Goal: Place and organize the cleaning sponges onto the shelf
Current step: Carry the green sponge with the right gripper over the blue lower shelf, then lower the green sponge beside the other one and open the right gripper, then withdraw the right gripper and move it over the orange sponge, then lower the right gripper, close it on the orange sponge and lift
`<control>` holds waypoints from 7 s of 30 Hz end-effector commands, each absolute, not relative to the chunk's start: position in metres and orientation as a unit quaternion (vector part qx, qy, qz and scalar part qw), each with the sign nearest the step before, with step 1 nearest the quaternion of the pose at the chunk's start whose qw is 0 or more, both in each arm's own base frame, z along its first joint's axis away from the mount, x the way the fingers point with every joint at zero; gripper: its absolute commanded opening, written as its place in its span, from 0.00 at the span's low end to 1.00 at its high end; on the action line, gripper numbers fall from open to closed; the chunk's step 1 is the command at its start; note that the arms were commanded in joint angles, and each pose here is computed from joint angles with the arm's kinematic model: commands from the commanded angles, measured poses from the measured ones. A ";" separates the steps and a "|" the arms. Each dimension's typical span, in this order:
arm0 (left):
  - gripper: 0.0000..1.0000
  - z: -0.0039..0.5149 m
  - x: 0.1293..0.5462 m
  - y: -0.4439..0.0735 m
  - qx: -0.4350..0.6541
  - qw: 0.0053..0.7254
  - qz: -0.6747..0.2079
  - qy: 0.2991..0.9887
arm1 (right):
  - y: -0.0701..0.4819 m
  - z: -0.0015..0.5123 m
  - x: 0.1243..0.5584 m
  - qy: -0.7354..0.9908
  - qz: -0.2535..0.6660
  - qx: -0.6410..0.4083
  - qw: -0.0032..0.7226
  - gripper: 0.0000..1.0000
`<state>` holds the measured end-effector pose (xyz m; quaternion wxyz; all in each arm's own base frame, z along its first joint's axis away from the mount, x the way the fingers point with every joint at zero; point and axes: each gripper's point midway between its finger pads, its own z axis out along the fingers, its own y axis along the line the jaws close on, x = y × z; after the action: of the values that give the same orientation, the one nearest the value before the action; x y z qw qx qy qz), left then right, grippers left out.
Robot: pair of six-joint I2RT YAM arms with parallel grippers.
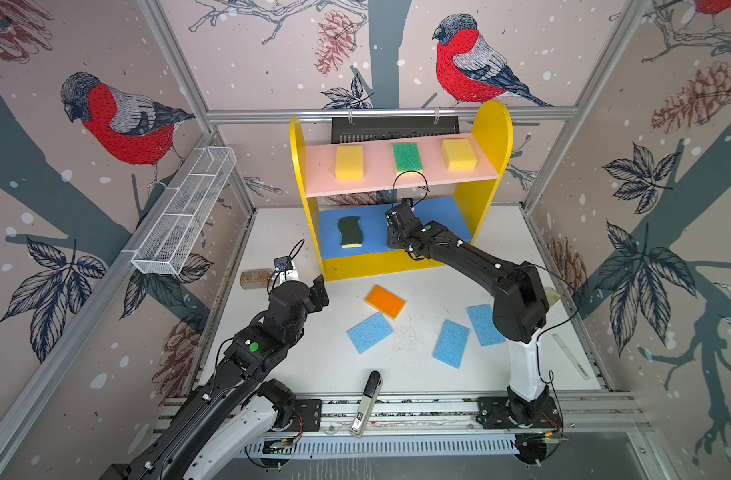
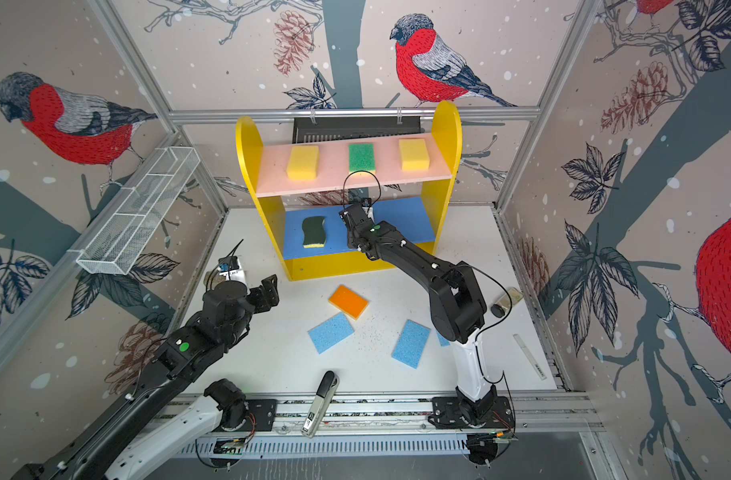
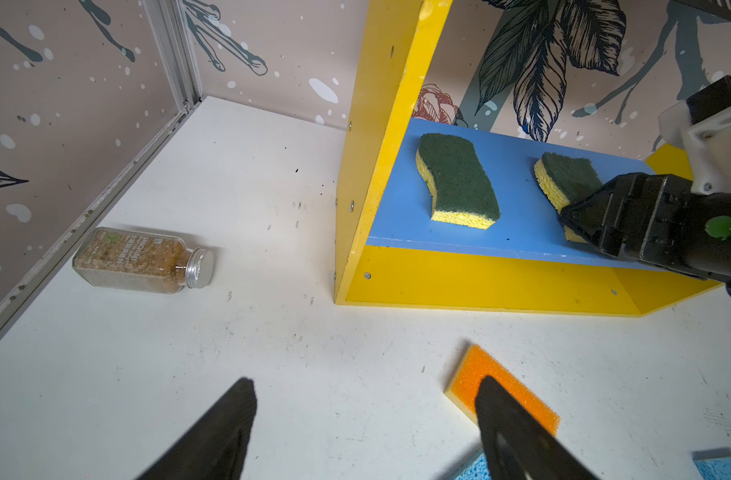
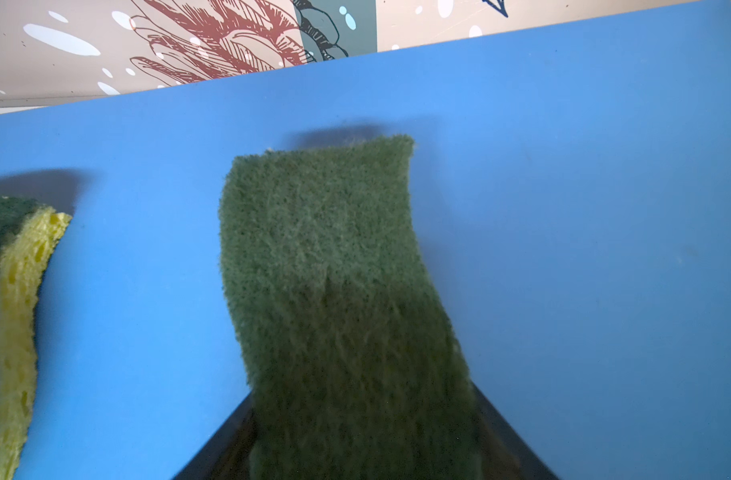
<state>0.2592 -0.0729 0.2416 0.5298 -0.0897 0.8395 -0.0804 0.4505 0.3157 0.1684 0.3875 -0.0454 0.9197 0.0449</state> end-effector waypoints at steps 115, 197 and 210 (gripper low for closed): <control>0.82 0.260 0.244 -0.085 -0.126 0.517 -0.180 0.827 | 0.305 0.109 0.244 0.855 0.172 -0.323 0.367 0.99; 0.82 0.241 0.245 -0.078 -0.142 0.511 -0.160 0.832 | 0.303 0.009 0.292 0.900 0.081 -0.328 0.277 0.70; 0.82 0.240 0.249 -0.087 -0.136 0.504 -0.171 0.836 | 0.259 -0.001 0.287 0.951 0.054 -0.173 0.252 0.71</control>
<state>0.2459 -0.0831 0.2317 0.4955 -0.1308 0.8446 -0.1550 0.3022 0.2829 0.0167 0.3016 -0.2199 0.9245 0.0778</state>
